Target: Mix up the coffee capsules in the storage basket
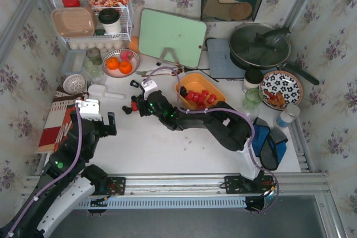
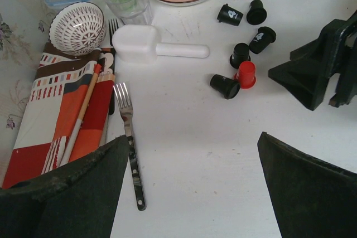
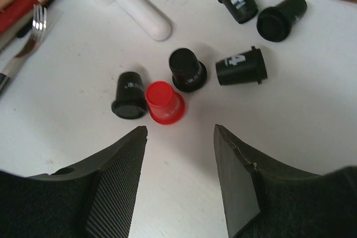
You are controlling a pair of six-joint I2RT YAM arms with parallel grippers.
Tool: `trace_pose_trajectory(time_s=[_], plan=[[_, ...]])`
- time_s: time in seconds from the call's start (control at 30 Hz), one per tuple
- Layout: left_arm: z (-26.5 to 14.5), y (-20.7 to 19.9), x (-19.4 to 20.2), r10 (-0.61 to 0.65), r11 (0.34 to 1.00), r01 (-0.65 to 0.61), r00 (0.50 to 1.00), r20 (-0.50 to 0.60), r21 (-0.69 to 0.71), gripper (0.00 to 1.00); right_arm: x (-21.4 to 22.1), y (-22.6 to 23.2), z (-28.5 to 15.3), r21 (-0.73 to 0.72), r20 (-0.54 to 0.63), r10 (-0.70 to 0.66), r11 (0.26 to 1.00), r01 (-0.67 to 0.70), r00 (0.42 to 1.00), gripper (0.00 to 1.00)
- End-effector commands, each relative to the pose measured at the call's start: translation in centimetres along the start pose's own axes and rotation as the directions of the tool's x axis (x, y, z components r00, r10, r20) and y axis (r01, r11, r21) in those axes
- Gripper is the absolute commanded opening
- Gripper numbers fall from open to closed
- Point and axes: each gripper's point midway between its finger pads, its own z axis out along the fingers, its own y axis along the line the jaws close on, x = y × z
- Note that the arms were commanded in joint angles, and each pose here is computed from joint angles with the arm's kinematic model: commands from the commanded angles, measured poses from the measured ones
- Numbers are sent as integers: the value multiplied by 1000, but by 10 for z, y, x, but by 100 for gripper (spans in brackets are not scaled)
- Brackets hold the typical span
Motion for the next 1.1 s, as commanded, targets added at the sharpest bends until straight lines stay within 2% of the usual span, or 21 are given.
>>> trace_pose_trajectory(time_s=[0.0, 0.23, 0.5, 0.67, 0.8, 0.93, 1.07], plan=[[0, -2, -5, -20, 1000, 20, 1000, 19, 9, 99, -31, 13, 12, -35, 143, 81, 996, -77, 986, 59], [0, -3, -5, -23, 1000, 23, 1000, 20, 13, 99, -21, 21, 33, -42, 128, 114, 993, -109, 985, 59], [-1, -3, -5, -24, 1000, 24, 999, 22, 17, 99, 16, 17, 60, 36, 1, 133, 990, -133, 991, 59], [-1, -3, -5, -26, 1000, 25, 999, 23, 18, 99, 27, 8, 59, 78, -19, 144, 987, -142, 989, 55], [-1, -4, -5, -26, 999, 26, 999, 23, 20, 100, 27, 8, 58, 76, -16, 136, 988, -134, 991, 47], [-1, -3, -5, -26, 1000, 25, 999, 23, 17, 99, 17, 13, 55, 46, 3, 130, 990, -130, 991, 24], [-1, -3, -5, -24, 1000, 24, 999, 23, 17, 99, 5, 14, 46, 39, 26, 114, 993, -115, 993, 22]])
